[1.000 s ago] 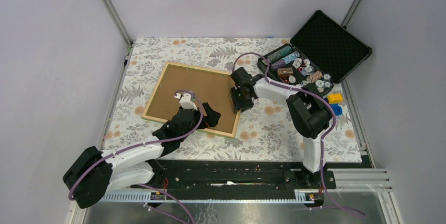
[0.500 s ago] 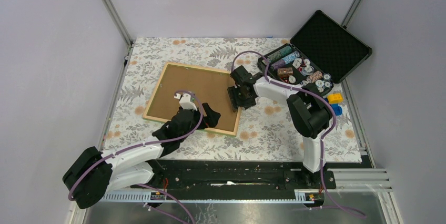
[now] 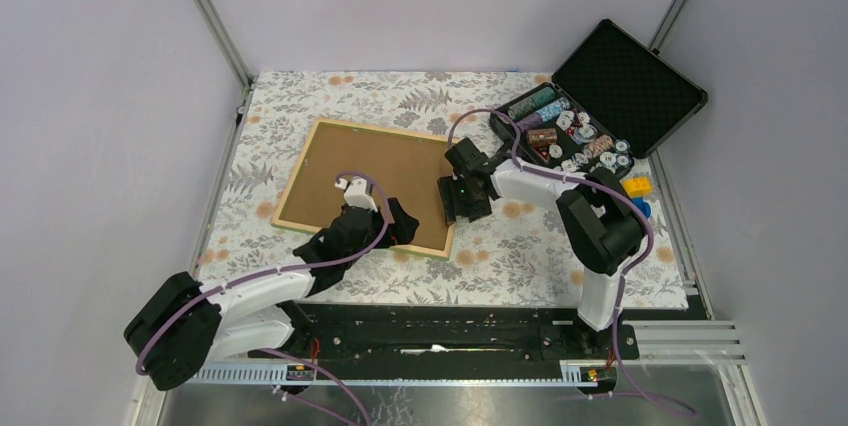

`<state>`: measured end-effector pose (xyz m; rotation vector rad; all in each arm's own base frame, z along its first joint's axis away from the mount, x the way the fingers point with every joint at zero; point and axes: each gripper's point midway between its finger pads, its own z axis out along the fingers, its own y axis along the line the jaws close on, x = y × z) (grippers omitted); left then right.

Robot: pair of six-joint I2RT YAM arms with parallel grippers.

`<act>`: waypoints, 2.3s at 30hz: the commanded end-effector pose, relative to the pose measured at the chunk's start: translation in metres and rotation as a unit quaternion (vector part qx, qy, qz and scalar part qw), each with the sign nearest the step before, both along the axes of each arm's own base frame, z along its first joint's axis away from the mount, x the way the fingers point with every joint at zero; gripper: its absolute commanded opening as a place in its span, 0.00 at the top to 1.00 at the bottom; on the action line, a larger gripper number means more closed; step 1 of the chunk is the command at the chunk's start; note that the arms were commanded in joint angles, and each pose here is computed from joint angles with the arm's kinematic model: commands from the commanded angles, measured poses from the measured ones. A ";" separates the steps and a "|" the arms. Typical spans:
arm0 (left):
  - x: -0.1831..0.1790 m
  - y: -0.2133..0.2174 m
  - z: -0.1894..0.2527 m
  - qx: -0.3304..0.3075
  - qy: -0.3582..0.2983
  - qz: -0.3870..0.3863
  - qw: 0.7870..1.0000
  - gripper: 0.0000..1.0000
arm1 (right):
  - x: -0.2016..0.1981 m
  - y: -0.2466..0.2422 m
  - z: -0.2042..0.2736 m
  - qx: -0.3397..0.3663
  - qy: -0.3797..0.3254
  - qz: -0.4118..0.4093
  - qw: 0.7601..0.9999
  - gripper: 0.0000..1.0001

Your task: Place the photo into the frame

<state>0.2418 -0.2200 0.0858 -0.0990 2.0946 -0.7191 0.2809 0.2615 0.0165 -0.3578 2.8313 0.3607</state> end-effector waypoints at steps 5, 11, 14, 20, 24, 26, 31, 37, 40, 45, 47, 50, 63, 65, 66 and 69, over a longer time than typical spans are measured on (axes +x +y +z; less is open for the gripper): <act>0.011 -0.013 0.017 -0.004 0.002 -0.004 1.000 0.01 | -0.007 -0.007 -0.001 -0.021 -0.023 0.051 0.998 0.56; 0.017 -0.005 0.026 0.042 0.019 0.009 0.999 0.01 | 0.015 -0.013 -0.008 -0.056 -0.055 0.115 0.990 0.68; 0.022 -0.005 0.039 0.041 0.013 0.014 0.999 0.01 | 0.041 -0.023 -0.008 -0.086 -0.083 0.130 0.984 0.69; 0.031 -0.018 0.039 0.011 0.020 -0.018 1.000 0.01 | 0.083 -0.022 0.009 -0.090 -0.141 0.228 0.959 0.62; 0.034 -0.039 0.036 -0.014 0.015 -0.079 0.997 0.01 | 0.118 -0.031 0.018 -0.117 -0.177 0.229 0.950 0.43; 0.035 -0.047 0.032 -0.021 0.006 -0.101 0.995 0.01 | 0.140 -0.039 0.030 -0.157 -0.201 0.196 0.947 0.29; 0.034 -0.053 0.030 -0.027 -0.016 -0.123 0.992 0.01 | 0.147 -0.051 0.075 -0.170 -0.211 0.050 0.961 0.03; 0.026 -0.048 0.041 -0.046 -0.047 -0.130 0.989 0.01 | 0.079 -0.051 0.086 -0.032 -0.150 -0.131 0.979 0.00; 0.018 -0.050 0.045 -0.061 -0.061 -0.147 0.985 0.01 | 0.054 -0.029 0.087 0.063 -0.097 -0.190 0.975 0.00; 0.007 -0.037 0.056 -0.085 -0.096 -0.137 0.982 0.01 | 0.018 0.007 0.073 0.163 -0.001 -0.309 0.937 0.00; 0.001 -0.028 0.061 -0.099 -0.114 -0.124 0.981 0.01 | 0.005 0.017 0.064 0.177 0.043 -0.372 0.910 0.00; -0.006 -0.014 0.069 -0.121 -0.144 -0.100 0.977 0.01 | -0.010 0.020 0.041 0.187 0.099 -0.440 0.873 0.04; -0.014 0.006 0.078 -0.152 -0.174 -0.063 0.971 0.01 | -0.017 0.022 -0.016 0.169 0.175 -0.569 0.786 0.33; -0.014 0.006 0.079 -0.153 -0.175 -0.064 0.970 0.01 | -0.022 0.019 -0.022 0.164 0.185 -0.590 0.769 0.38; -0.014 0.006 0.079 -0.153 -0.175 -0.064 0.970 0.01 | -0.023 0.016 -0.025 0.163 0.185 -0.600 0.761 0.40; -0.015 0.007 0.079 -0.154 -0.178 -0.063 0.970 0.01 | -0.024 0.006 -0.030 0.158 0.174 -0.624 0.746 0.44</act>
